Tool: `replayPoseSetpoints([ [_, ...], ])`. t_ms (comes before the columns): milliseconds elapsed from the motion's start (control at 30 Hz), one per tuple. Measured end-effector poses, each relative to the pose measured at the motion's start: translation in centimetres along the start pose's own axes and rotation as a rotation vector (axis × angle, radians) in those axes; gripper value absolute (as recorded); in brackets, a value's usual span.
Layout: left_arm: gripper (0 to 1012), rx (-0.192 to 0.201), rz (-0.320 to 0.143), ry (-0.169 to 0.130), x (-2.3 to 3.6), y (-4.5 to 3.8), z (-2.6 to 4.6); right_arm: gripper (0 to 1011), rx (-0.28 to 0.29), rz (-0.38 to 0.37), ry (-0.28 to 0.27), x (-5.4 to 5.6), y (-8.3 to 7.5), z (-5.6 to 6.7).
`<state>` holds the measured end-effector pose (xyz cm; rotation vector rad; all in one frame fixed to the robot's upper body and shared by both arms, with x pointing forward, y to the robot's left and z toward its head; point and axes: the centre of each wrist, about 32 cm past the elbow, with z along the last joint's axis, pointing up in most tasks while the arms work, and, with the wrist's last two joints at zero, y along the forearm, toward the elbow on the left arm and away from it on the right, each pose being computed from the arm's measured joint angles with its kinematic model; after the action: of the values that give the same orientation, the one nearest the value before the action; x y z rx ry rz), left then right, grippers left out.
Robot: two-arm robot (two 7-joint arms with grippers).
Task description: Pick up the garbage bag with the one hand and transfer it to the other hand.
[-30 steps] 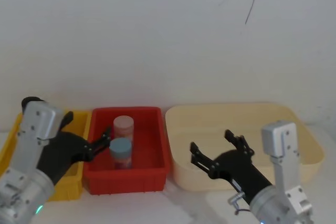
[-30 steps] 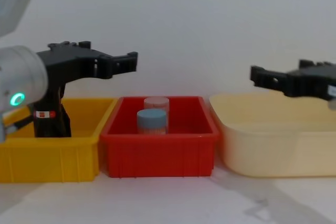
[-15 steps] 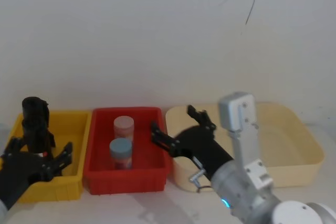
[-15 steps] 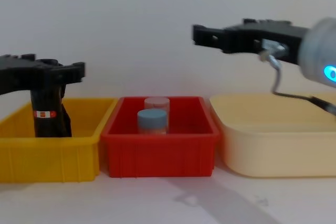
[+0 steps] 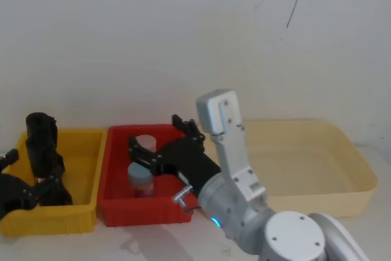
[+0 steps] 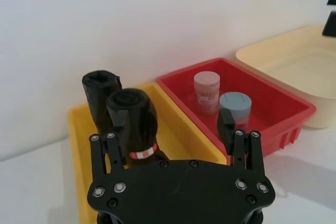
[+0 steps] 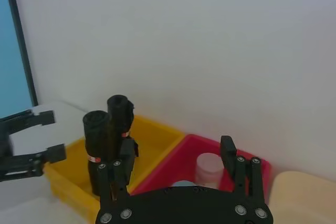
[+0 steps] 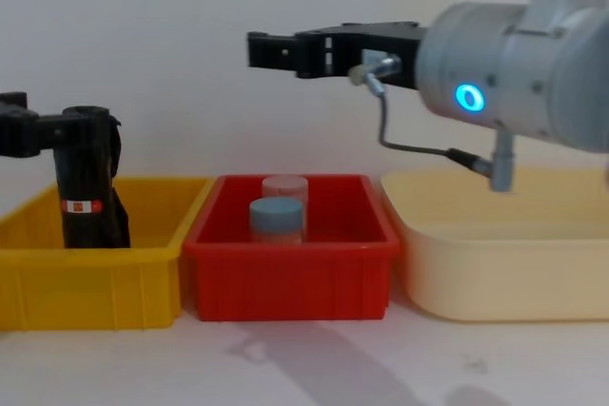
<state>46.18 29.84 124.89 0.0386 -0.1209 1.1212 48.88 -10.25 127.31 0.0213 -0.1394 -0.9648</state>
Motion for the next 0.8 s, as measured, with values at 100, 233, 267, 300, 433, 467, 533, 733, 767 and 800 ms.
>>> replayPoseSetpoints([
  [100,1001,-0.008,-0.012,-0.002,0.62,-0.39,0.04,1000,-0.013,0.010,0.003,-0.4,0.6,0.2],
  [233,1001,-0.022,-0.035,-0.002,1.75,-1.40,-0.04,1000,-0.034,0.019,0.009,-0.9,1.3,0.3],
  [267,1001,-0.026,-0.042,-0.001,1.90,-1.58,-0.07,1000,-0.044,0.020,0.010,-1.0,1.6,0.4],
  [300,1001,-0.032,-0.052,0.000,2.19,-1.96,-0.07,1000,-0.050,0.021,0.012,-1.1,1.7,0.3],
  [433,1001,-0.046,-0.072,0.004,2.96,-2.88,-0.17,1000,-0.073,0.023,0.016,-1.4,2.3,0.3],
  [467,1001,-0.048,-0.076,0.006,3.09,-3.03,-0.20,1000,-0.077,0.023,0.017,-1.4,2.5,0.3],
  [533,1001,-0.057,-0.082,0.008,3.44,-3.42,-0.21,1000,-0.087,0.022,0.018,-1.6,2.8,0.3],
  [733,1000,-0.068,-0.091,0.014,4.18,-4.11,-0.30,1000,-0.111,0.016,0.021,-1.8,3.7,0.3],
  [767,1001,-0.068,-0.091,0.017,4.40,-4.28,-0.33,1000,-0.116,0.014,0.021,-1.8,3.9,0.3],
  [800,1001,-0.068,-0.091,0.019,4.47,-4.34,-0.33,1000,-0.119,0.013,0.021,-1.8,4.0,0.2],
])
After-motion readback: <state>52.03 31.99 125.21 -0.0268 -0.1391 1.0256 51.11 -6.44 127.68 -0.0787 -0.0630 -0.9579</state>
